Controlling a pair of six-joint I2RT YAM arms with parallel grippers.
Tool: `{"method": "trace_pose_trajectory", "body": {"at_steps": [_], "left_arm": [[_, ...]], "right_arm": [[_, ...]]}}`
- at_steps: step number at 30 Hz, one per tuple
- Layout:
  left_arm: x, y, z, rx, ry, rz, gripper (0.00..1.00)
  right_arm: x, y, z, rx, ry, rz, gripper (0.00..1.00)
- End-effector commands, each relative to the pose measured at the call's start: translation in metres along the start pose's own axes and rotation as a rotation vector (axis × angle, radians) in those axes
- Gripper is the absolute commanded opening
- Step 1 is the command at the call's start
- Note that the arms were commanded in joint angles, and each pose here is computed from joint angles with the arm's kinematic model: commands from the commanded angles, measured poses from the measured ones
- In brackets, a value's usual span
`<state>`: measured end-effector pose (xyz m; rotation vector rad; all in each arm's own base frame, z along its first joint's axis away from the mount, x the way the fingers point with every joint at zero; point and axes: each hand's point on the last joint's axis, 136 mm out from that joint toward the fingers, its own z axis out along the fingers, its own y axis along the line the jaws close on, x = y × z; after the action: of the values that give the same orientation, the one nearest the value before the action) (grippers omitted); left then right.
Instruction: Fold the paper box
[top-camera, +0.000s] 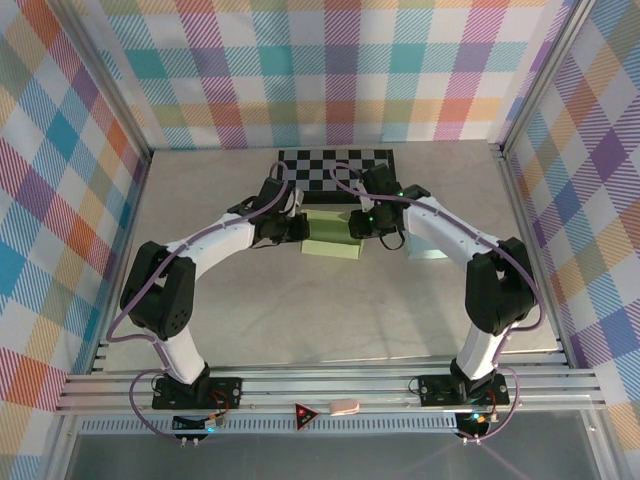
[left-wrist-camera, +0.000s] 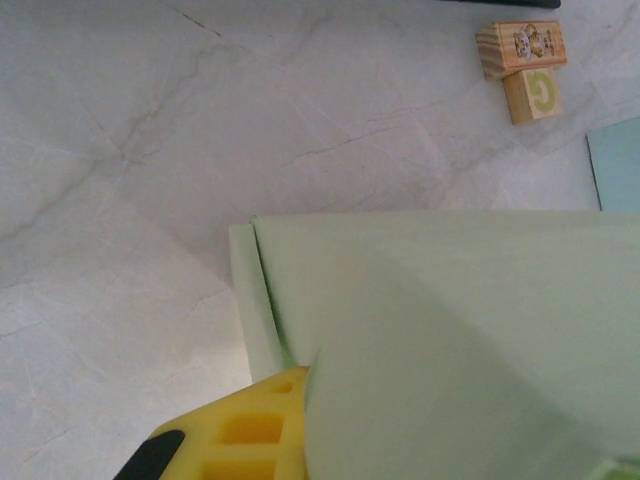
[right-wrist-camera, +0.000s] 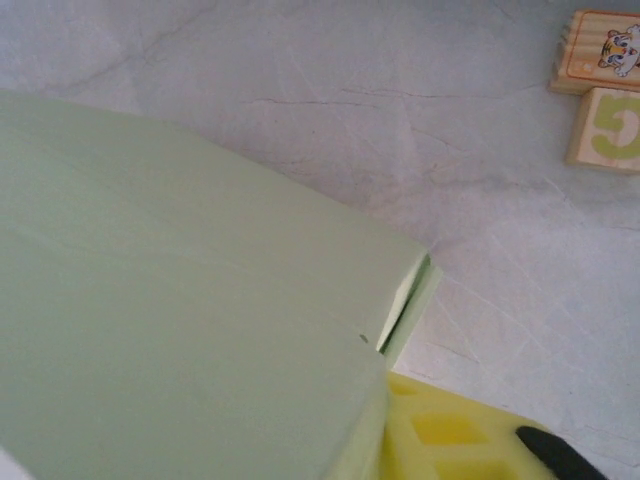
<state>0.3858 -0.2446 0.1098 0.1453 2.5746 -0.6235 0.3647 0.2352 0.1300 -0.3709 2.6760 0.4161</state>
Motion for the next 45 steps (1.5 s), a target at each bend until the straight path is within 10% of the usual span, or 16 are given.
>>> {"method": "trace_pose_trajectory", "body": {"at_steps": [1, 26, 35, 45], "left_arm": [[0.011, -0.001, -0.003, -0.027, 0.011, 0.038, 0.1], [0.01, 0.0, -0.005, -0.137, -0.016, 0.083, 0.09], [0.016, -0.002, -0.005, -0.17, -0.045, 0.094, 0.09], [0.025, -0.002, -0.004, -0.208, -0.079, 0.083, 0.09]], "right_arm": [[0.002, 0.008, -0.018, -0.026, -0.012, 0.031, 0.32], [-0.016, 0.034, -0.115, -0.234, -0.128, 0.744, 0.52], [-0.002, 0.033, -0.084, -0.281, 0.126, 1.431, 0.55], [-0.006, 0.049, -0.058, -0.294, 0.203, 1.594, 0.55]]}}
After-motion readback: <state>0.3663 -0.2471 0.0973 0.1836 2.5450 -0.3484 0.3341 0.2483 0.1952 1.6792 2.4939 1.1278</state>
